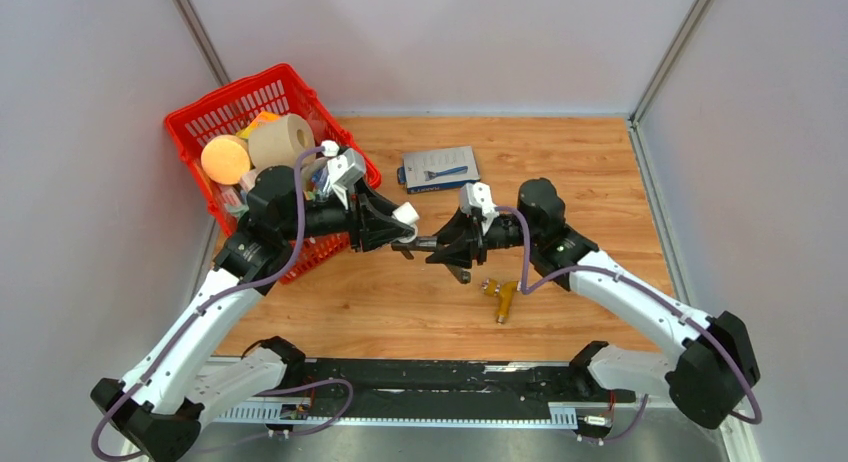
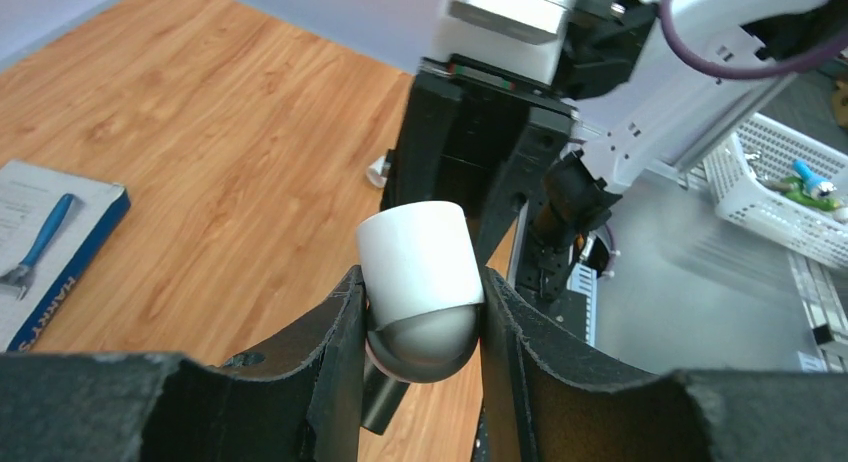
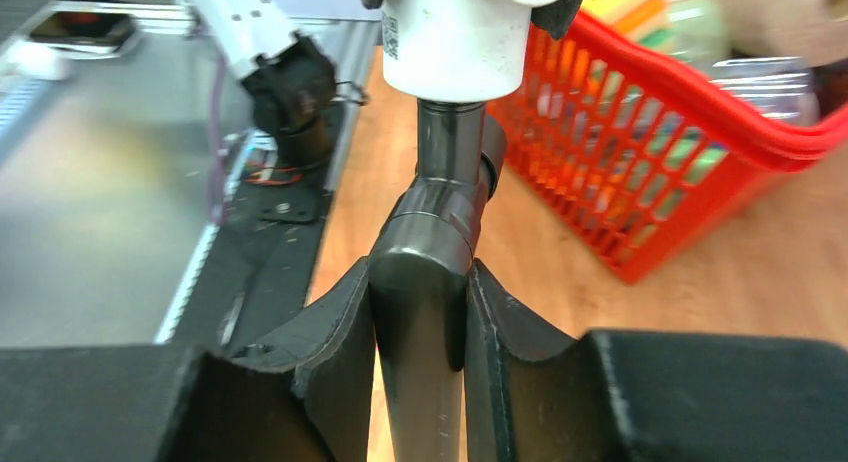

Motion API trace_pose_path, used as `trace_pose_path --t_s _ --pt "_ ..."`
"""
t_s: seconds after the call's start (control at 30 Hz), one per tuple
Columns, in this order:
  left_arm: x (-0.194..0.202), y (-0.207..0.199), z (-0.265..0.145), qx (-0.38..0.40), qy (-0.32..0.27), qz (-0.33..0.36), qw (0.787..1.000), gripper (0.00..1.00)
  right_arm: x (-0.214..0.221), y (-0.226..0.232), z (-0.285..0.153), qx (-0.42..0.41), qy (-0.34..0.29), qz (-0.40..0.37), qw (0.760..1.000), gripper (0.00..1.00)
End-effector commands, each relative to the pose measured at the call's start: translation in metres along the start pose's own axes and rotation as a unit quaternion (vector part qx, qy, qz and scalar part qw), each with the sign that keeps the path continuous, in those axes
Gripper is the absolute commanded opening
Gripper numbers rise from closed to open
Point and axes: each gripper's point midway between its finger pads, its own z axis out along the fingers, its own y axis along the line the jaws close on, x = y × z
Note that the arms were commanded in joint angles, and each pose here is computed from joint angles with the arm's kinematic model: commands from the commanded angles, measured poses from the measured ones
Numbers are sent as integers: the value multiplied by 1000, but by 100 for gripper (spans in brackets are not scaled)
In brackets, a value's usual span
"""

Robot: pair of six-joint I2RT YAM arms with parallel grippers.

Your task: Install the water faucets

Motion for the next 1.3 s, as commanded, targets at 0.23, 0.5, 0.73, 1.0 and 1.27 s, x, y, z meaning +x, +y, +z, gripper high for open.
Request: trace_pose_path --t_s 0.23,0.5,0.73,1.0,1.27 --pt "9 -70 -13 184 19 4 983 0 7 -70 9 41 32 114 992 20" --pt "-6 -12 6 14 -24 -68 997 0 -9 -107 -24 232 30 47 971 53" --pt "-12 49 0 -174 -69 -165 968 0 -43 -93 -42 363 -9 -44 931 63" --pt "-20 66 -15 -237 -126 -197 943 0 -66 -33 -30 387 -99 -111 910 65" --pt "-25 60 -20 -232 -139 -187 945 0 -44 -9 -1 341 -95 -95 930 70"
